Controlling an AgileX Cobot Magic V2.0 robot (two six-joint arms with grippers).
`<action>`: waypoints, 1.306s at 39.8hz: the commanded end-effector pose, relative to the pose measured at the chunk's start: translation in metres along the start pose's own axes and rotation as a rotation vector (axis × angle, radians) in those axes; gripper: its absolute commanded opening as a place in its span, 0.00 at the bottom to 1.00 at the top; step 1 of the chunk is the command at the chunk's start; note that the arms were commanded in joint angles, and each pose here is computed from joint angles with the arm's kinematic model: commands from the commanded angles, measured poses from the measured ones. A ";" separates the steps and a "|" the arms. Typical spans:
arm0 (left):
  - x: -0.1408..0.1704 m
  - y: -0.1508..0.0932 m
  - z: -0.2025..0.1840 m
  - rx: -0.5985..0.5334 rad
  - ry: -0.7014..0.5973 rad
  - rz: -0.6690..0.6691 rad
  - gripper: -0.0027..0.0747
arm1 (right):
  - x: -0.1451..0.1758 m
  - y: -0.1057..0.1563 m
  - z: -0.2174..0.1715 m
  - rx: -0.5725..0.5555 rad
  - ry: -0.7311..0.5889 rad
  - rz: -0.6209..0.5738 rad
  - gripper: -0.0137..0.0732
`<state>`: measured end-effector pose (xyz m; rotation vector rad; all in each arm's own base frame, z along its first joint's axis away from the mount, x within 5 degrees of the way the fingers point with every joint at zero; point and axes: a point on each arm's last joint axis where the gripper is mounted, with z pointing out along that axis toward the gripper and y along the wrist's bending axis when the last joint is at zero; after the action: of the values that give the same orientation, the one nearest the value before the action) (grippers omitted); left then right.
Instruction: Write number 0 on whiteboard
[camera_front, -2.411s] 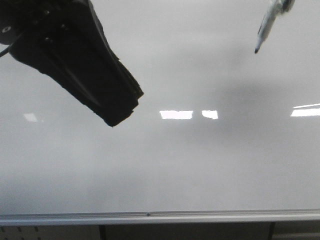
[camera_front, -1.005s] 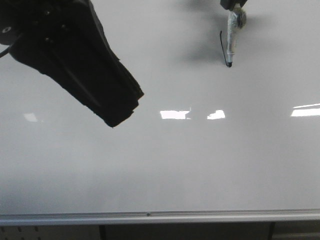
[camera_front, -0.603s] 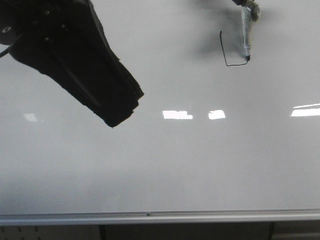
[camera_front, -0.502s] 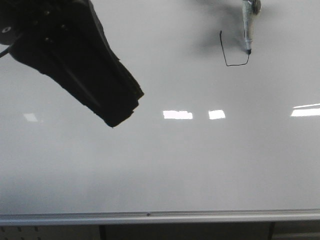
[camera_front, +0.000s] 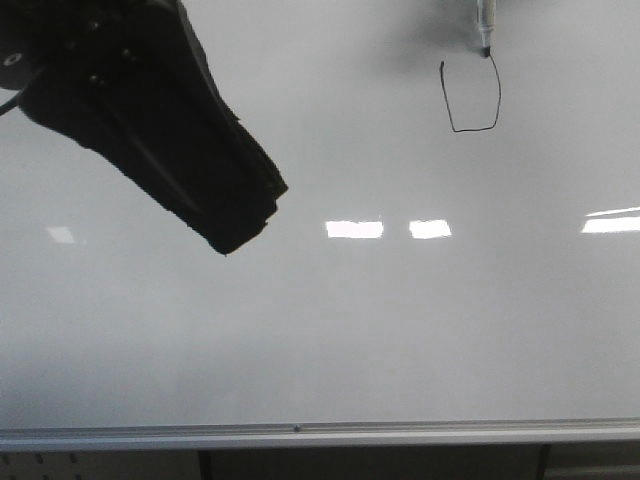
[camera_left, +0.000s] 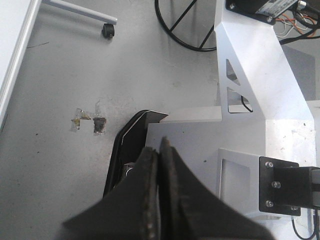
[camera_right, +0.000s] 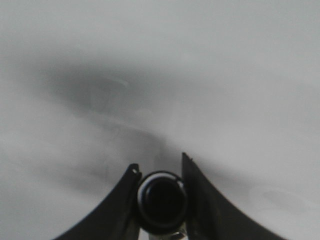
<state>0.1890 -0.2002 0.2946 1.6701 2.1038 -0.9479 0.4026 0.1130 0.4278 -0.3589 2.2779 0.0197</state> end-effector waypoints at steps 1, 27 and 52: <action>-0.013 -0.012 -0.013 0.010 -0.082 0.022 0.01 | -0.019 0.000 -0.037 -0.041 -0.184 0.035 0.09; -0.013 -0.012 -0.013 0.010 -0.082 0.022 0.01 | -0.003 0.025 -0.077 -0.356 -0.010 -0.009 0.09; -0.018 -0.013 -0.013 0.017 -0.138 -0.002 0.25 | 0.125 0.045 -0.116 -0.558 0.185 0.001 0.09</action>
<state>0.1890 -0.2028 0.2970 1.6289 2.0962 -0.9902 0.2560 0.1165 0.4048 -0.6799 2.4978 0.6117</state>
